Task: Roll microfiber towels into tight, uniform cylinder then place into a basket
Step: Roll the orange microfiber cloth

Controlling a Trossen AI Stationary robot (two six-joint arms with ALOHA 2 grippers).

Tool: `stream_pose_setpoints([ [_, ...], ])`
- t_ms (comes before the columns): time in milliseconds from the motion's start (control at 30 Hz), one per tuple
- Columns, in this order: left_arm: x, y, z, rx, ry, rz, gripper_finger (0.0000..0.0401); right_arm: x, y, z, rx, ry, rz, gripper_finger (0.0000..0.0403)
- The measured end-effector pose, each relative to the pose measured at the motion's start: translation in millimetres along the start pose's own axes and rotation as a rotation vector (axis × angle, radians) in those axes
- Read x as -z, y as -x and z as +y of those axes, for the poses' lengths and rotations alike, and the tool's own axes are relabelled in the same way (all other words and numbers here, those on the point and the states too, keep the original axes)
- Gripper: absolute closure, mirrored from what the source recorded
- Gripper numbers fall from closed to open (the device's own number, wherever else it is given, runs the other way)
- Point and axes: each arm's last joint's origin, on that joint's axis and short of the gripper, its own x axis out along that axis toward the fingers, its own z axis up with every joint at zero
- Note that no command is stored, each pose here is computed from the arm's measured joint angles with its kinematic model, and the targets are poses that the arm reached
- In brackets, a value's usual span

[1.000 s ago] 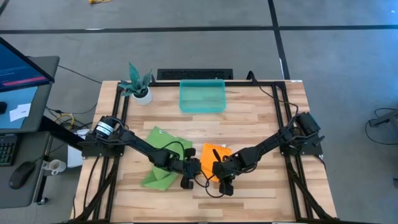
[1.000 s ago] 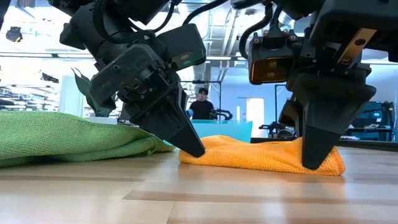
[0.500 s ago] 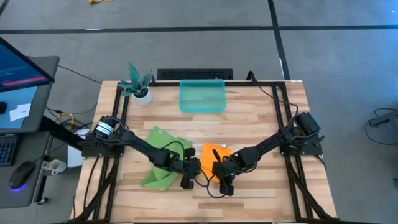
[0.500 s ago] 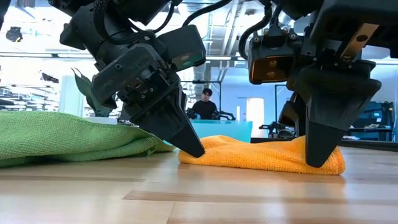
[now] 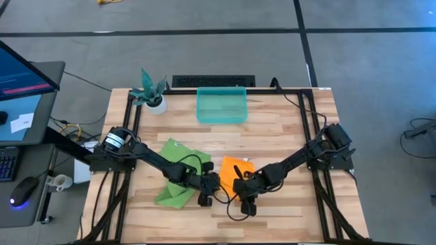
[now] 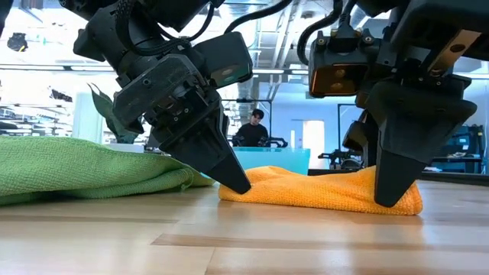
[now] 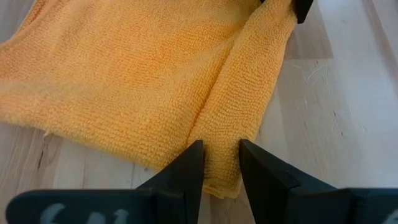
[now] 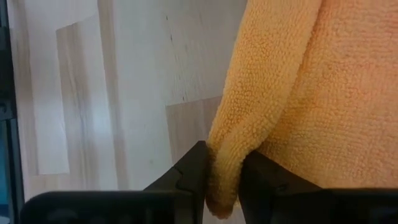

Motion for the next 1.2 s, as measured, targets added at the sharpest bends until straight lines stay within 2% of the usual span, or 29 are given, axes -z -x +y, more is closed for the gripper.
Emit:
stream_pose_setpoints([
  [233, 0, 0, 0, 0.0, 0.004, 0.001, 0.0303, 4, -1, 7, 0.003, 0.023, -0.007, 0.0302],
  [633, 0, 0, 1, 0.0, 0.036, 0.003, 0.0303, -1, 0, -1, -0.006, -0.002, -0.003, 0.0299],
  [767, 0, 0, 1, 0.003, 0.038, 0.007, 0.0303, -2, 0, -2, -0.026, -0.004, 0.009, 0.028],
  [933, 1, 0, 1, 0.002, 0.041, 0.008, 0.0303, -4, 1, -1, -0.036, 0.052, 0.013, 0.0233],
  [1067, 1, 0, 1, 0.003, 0.059, 0.008, 0.0303, -10, 8, -3, -0.058, -0.01, 0.111, 0.0209],
  [1200, 1, 0, 1, 0.002, 0.083, 0.009, 0.0303, -12, 17, 1, -0.015, -0.02, 0.197, 0.0202],
])
